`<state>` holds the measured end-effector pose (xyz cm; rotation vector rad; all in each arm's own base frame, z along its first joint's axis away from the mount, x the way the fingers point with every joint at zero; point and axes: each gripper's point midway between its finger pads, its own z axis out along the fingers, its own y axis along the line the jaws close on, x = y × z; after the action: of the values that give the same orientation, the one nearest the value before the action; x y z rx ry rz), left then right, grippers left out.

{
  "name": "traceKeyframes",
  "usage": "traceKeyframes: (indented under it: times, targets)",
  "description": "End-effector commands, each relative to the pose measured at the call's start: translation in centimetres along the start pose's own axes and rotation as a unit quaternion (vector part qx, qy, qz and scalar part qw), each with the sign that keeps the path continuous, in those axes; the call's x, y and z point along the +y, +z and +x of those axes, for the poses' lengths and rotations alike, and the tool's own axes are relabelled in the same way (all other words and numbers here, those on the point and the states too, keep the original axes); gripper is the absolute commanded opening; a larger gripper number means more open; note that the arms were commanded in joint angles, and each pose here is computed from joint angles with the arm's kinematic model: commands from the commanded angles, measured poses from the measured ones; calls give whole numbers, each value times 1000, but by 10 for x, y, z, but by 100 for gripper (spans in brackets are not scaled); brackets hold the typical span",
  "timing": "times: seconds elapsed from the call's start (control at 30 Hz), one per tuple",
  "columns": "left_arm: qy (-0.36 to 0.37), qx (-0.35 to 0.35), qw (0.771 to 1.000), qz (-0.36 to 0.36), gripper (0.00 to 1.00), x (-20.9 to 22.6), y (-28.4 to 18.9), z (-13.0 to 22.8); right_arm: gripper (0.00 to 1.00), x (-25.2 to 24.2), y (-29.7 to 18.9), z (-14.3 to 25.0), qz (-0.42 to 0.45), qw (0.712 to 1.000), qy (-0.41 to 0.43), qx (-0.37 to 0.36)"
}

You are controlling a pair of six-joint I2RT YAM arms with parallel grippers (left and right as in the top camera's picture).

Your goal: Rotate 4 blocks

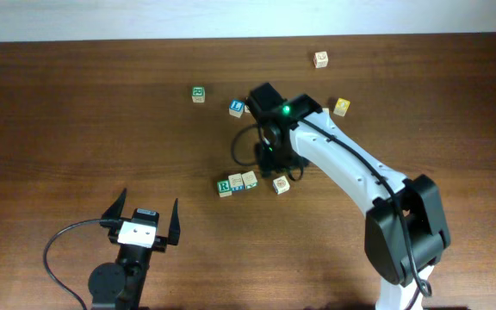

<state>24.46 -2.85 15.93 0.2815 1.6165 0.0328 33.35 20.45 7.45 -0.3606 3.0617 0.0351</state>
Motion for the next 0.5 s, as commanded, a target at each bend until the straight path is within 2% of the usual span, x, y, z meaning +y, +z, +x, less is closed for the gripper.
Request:
traceKeyframes:
  times: [0.0,0.1,0.27,0.47]
  targets:
    - [6,2,1000,-2,99,0,0,1,58,-14,37,29,13,999,-7,44]
    - [6,2,1000,-2,99,0,0,1,59,-5,51,34,-20,999,-15,46]
    - [6,2,1000,-2,99,0,0,1,57,-1,52,21,-27,999,-16,18]
    - [6,2,1000,-2,99,0,0,1,36,0,52,17,-30,999,-16,11]
